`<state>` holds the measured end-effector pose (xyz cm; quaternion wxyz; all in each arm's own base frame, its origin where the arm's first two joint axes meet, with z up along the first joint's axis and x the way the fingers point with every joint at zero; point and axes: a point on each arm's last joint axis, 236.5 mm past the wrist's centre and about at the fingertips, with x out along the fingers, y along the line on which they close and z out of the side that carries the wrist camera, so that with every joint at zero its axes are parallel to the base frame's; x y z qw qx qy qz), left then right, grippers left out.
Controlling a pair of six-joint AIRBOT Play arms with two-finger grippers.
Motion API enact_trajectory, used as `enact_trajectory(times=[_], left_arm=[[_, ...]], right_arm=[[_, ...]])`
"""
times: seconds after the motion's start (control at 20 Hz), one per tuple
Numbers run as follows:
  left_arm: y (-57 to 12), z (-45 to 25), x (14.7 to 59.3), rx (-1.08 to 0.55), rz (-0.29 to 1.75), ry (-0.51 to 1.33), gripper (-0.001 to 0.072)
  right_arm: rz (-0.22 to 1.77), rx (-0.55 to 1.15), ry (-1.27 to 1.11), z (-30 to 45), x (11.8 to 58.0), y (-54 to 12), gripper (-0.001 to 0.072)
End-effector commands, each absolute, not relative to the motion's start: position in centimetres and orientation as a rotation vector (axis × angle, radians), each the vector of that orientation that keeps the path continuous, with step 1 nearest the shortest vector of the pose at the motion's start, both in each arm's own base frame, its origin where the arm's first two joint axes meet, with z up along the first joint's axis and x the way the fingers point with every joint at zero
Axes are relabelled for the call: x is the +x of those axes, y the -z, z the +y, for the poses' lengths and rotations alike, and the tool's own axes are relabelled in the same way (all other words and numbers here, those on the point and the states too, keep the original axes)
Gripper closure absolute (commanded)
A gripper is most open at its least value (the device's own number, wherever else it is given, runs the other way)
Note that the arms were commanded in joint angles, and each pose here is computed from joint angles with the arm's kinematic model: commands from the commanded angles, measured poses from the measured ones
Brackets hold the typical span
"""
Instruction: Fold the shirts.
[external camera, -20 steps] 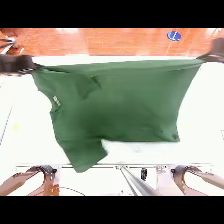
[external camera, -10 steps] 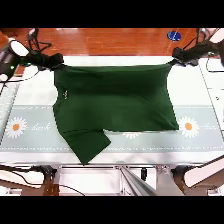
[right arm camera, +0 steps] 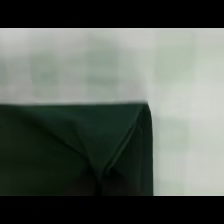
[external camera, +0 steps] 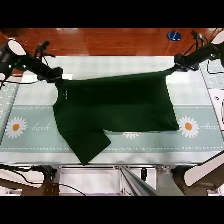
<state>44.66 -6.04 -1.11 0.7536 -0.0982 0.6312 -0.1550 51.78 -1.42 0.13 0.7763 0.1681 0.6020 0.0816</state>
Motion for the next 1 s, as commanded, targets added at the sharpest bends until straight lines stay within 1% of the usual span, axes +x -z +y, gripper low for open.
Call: enact_trajectory(times=[0.0, 0.2, 0.25, 0.3, 0.35, 0.4, 0.5, 0.55, 0.65, 0.75, 0.85, 0.9, 0.95], left_arm=[[4.8, -6.1, 40.2, -0.179, 1.562, 0.384, 0.0685], [8.7, -5.4, 37.0, -0.198, 1.701, 0.369, 0.0683], [8.9, -5.2, 36.8, -0.213, 1.716, 0.344, 0.0602], [8.7, -5.1, 36.5, -0.227, 1.733, 0.335, 0.0314], [8.4, -5.2, 35.8, -0.229, 1.760, 0.342, 0.0197], [8.0, -5.2, 34.7, -0.227, 1.807, 0.355, 0.0197], [7.4, -4.0, 32.9, -0.174, 1.865, 0.335, 0.0197], [7.0, -3.6, 32.6, -0.161, 1.847, 0.319, 0.0197], [6.2, -3.0, 31.9, -0.191, 1.749, 0.281, 0.0197], [5.8, -1.6, 29.8, -0.229, 1.663, 0.218, 0.0197], [5.8, 0.3, 26.8, -0.315, 1.577, 0.110, 0.0197], [6.1, 1.0, 25.3, -0.403, 1.541, 0.016, 0.0197], [6.5, 0.8, 23.8, -0.511, 1.498, -0.032, 0.0197]], right_arm=[[1.470, 0.377, -0.198, -1.8, 47.8, 2.8, 0.0696], [1.594, 0.381, -0.240, 0.3, 44.8, 7.0, 0.0696], [1.600, 0.397, -0.208, 0.2, 44.7, 7.7, 0.0626], [1.610, 0.424, -0.176, 0.1, 44.6, 7.8, 0.0410], [1.621, 0.430, -0.176, 0.2, 44.2, 7.4, 0.0304], [1.641, 0.424, -0.181, 0.0, 43.5, 6.7, 0.0303], [1.665, 0.361, -0.143, -1.8, 41.9, 4.7, 0.0304], [1.627, 0.338, -0.101, -3.0, 41.6, 3.2, 0.0303], [1.503, 0.340, -0.045, -4.6, 41.2, 0.7, 0.0304], [1.395, 0.356, 0.014, -6.0, 39.5, -0.5, 0.0303], [1.323, 0.402, 0.074, -6.8, 36.6, 0.1, 0.0303], [1.294, 0.445, 0.088, -6.5, 35.2, 0.7, 0.0303], [1.261, 0.507, 0.076, -5.5, 34.0, 1.5, 0.0303]])
